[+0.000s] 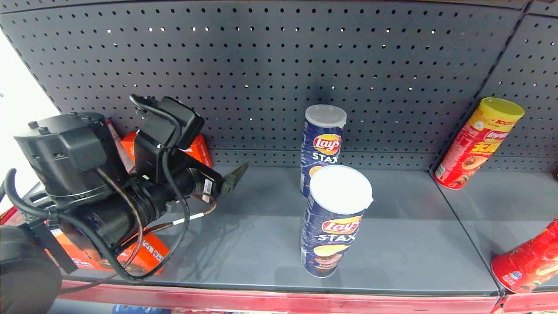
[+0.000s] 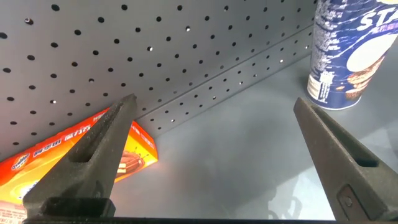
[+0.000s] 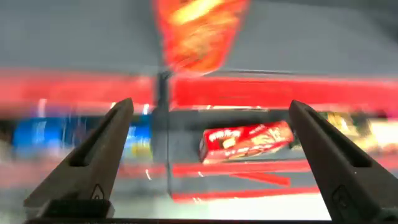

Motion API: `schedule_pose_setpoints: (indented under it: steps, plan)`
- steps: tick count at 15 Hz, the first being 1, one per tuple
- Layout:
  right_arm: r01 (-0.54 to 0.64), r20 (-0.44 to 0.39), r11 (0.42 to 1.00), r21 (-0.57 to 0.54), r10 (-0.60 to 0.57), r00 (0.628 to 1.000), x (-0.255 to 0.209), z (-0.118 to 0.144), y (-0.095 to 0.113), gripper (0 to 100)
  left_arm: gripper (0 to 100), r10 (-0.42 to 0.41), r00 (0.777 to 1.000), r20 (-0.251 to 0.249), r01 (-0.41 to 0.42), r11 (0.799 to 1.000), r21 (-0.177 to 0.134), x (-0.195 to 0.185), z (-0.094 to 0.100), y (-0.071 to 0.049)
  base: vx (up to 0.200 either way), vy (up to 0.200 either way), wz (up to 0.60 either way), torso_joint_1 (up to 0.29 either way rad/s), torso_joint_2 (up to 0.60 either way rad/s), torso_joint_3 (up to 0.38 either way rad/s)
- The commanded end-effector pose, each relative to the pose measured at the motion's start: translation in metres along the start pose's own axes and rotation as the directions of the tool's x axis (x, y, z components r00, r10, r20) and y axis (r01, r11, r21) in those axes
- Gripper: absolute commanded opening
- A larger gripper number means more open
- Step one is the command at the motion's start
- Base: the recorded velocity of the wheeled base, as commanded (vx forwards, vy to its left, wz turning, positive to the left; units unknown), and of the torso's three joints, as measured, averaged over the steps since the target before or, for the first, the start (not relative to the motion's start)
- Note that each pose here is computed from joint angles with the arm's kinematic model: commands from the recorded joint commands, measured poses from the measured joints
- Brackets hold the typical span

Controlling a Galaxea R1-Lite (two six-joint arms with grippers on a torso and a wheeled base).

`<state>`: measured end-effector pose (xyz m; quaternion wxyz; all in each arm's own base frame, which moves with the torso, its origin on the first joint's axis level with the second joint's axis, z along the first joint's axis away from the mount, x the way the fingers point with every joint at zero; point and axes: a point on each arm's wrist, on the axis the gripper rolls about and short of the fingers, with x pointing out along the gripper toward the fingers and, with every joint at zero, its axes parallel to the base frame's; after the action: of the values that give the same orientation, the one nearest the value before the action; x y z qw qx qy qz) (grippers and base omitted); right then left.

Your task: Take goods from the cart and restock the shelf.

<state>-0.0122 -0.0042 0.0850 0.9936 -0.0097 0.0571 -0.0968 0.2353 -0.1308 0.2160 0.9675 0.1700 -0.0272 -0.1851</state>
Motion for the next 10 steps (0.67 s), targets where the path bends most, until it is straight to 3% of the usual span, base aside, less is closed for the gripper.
schedule_pose_setpoints:
  steps: [1, 2, 3, 4, 10]
  plan:
    - [0.056, 0.078, 0.996, 0.066, -0.061, 0.995, -0.0058, -0.0023, -0.0004, 100, 100, -0.006, 1.0, 0.0, 0.006, 1.0, 0.001, 0.0003, 0.0001, -0.0019, 0.0, 0.0, 0.0, 0.0, 0.0, 0.0]
    - [0.055, 0.08, 0.996, 0.066, -0.06, 0.995, -0.0058, -0.0022, -0.0004, 100, 100, -0.008, 1.0, 0.001, 0.008, 1.0, 0.001, 0.0003, 0.0001, -0.002, 0.0, 0.0, 0.0, 0.0, 0.0, 0.0]
    - [-0.135, 0.119, 0.99, 0.045, 0.129, 0.984, -0.0087, -0.0075, 0.0012, 100, 100, -0.008, 1.0, 0.001, 0.008, 1.0, 0.001, -0.0006, 0.0, -0.0019, 0.0, 0.0, 0.0, 0.0, 0.0, 0.0]
    - [-0.173, 0.112, 0.985, 0.018, 0.17, 0.979, -0.01, -0.0107, 0.0027, 100, 100, -0.007, 1.0, 0.002, 0.007, 1.0, 0.001, -0.0005, 0.0004, -0.0017, 0.0, 0.0, 0.0, 0.0, 0.0, 0.0]
    - [-0.168, 0.114, 0.986, 0.014, 0.166, 0.98, -0.0101, -0.0108, 0.0025, 100, 100, -0.004, 1.0, 0.011, 0.004, 1.0, -0.002, -0.0071, 0.0024, -0.0004, 0.0, 0.0, 0.0, 0.0, 0.0, 0.0]
